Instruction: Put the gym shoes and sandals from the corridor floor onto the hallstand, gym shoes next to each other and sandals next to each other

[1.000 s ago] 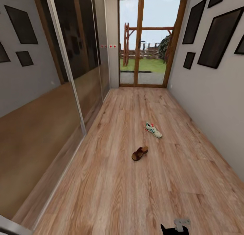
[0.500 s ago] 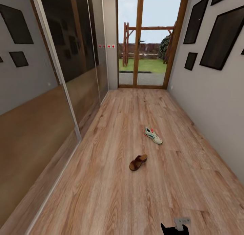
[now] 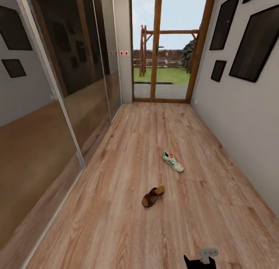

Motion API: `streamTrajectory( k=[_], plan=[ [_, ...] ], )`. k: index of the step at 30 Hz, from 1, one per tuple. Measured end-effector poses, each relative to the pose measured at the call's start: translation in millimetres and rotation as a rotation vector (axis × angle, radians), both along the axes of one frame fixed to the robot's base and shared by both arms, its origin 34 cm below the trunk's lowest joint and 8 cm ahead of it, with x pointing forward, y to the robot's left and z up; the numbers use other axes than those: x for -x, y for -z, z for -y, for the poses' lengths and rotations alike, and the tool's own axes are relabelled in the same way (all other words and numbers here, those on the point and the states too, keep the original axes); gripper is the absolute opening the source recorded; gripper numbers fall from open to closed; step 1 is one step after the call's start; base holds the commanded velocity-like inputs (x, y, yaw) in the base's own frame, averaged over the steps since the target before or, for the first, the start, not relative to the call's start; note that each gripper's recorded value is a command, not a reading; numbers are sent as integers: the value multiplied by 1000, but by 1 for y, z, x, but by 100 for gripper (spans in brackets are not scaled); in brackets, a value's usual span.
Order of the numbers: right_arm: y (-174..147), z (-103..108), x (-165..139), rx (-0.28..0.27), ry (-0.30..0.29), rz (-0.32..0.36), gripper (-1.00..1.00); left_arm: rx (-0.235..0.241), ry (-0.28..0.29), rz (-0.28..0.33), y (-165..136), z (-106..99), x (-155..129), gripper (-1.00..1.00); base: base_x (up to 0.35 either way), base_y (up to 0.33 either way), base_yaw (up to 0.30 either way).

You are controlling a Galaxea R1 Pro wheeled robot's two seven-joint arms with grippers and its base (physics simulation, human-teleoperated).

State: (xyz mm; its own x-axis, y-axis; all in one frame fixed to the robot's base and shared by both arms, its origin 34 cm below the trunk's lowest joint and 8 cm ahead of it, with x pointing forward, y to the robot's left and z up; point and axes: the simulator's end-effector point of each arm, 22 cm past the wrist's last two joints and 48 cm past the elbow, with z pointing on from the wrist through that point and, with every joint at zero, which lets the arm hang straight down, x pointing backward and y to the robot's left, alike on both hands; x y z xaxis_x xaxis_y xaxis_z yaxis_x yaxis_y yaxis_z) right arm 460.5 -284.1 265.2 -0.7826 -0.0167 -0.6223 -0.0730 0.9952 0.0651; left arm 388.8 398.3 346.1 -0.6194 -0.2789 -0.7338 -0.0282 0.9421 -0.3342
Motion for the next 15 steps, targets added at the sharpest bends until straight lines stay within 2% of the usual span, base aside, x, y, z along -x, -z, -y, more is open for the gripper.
streamTrajectory(
  k=[15],
  plan=[
    [0, 3, 1, 4, -4, -1, 100, 0, 0, 0, 0, 0, 0, 100, 273, -166, 0]
  ],
)
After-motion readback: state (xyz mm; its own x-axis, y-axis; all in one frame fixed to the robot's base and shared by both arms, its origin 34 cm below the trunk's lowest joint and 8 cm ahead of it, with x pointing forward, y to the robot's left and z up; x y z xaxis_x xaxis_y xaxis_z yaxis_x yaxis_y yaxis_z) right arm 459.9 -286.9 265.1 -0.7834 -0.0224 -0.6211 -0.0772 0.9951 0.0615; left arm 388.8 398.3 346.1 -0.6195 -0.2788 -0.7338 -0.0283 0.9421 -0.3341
